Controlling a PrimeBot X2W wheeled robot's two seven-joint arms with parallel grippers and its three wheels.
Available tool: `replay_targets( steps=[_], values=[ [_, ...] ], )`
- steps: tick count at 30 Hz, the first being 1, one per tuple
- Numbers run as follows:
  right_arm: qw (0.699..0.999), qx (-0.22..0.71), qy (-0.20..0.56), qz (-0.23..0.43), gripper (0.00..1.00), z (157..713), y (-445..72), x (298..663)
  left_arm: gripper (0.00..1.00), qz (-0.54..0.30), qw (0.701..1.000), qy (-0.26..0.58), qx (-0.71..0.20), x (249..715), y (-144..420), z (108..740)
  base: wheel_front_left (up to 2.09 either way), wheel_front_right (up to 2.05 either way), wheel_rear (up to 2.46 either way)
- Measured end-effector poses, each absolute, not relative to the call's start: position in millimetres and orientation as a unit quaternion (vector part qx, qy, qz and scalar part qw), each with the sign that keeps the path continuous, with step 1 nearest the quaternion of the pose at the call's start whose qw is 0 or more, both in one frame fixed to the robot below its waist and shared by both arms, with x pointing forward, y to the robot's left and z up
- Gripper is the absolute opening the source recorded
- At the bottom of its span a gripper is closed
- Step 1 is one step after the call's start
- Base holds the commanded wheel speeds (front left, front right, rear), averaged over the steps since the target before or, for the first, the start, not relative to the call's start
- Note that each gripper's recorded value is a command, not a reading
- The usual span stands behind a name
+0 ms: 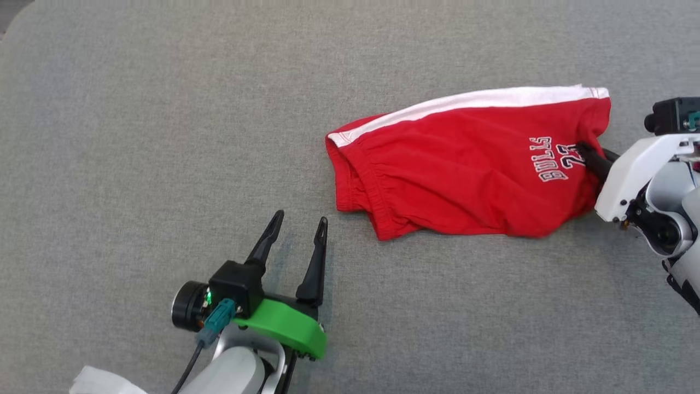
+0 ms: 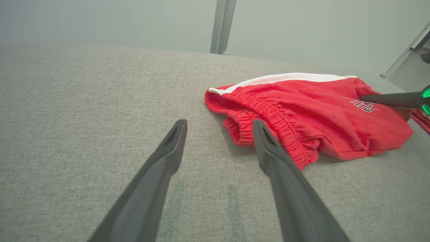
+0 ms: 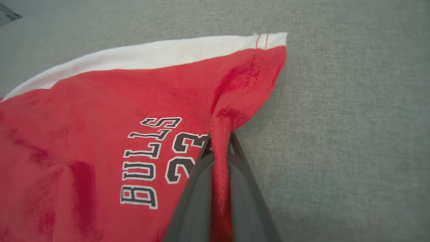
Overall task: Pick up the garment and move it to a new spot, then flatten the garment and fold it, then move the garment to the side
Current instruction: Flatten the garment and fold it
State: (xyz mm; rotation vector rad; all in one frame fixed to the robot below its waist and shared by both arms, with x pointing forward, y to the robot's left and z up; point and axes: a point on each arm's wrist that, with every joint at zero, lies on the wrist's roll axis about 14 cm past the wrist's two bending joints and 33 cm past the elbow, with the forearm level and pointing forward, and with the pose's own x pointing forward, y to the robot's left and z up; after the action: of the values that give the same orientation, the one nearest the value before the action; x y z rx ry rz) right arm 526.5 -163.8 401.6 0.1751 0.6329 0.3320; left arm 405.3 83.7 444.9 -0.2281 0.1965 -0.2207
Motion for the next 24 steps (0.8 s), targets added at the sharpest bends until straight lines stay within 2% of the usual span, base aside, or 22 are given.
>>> replay_targets(
  steps=[5,13,18,24],
  values=[
    [0.939,0.101,0.295,0.145,0.0,413.0,-184.4,498.7,1.0,-0.119,0.981,0.104,-0.111,385.6,82.2,442.8,0.0,0.0,0.0],
    [0.956,0.114,0.264,0.065,0.0,428.9,-247.0,460.5,1.0,-0.139,0.981,0.093,-0.097,358.3,78.3,448.9,0.0,0.0,0.0],
    [0.967,0.107,0.226,0.044,0.0,452.7,-265.8,458.3,1.0,-0.147,0.98,0.079,-0.108,353.5,70.9,458.1,0.0,0.0,0.0],
    [0.977,0.057,0.187,0.081,0.0,487.0,-249.1,478.3,1.0,-0.147,0.979,0.076,-0.119,348.1,66.2,458.7,0.0,0.0,0.0]
  ],
)
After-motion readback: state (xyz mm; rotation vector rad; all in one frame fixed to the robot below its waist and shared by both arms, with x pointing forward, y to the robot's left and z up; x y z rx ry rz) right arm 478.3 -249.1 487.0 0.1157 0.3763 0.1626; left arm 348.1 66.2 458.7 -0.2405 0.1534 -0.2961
